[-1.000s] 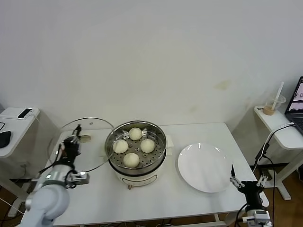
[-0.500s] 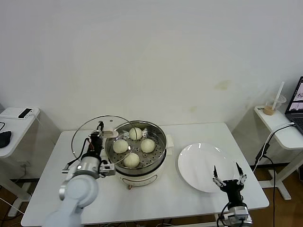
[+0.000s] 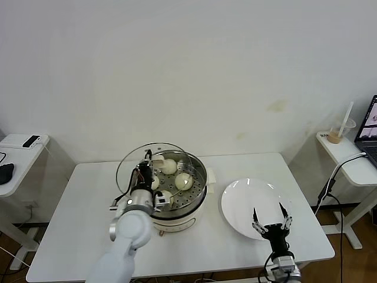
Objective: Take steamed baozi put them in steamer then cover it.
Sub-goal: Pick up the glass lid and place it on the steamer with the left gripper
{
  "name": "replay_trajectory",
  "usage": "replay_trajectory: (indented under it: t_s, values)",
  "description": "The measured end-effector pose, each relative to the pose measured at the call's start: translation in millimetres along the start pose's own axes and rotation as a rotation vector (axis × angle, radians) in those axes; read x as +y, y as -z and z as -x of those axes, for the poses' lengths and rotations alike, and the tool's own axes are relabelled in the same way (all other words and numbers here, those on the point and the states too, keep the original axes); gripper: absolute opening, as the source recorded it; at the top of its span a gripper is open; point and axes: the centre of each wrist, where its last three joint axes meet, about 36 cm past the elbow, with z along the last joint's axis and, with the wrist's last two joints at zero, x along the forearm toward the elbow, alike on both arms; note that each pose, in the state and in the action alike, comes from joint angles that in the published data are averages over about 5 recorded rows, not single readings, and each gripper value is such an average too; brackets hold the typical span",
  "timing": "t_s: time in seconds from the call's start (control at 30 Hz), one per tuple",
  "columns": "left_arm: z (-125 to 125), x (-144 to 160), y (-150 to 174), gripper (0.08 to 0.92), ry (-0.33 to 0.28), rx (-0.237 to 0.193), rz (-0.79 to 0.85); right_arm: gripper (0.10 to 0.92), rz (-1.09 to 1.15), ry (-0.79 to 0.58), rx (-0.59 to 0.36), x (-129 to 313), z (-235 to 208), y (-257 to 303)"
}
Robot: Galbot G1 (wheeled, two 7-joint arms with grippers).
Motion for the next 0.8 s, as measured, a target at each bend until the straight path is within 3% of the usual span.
replay_trajectory:
  t_s: [0.4,0.8]
  values:
    - [-4,-12,29,0.138,-0.036,-0.029,0.003,0.823,0.001,0.020,0.008,10,-1,-1]
    - [-5,-20,36,0.138,-0.043,-0.032,0.030,0.823,0.006,0.033,0.007,15,1,-1]
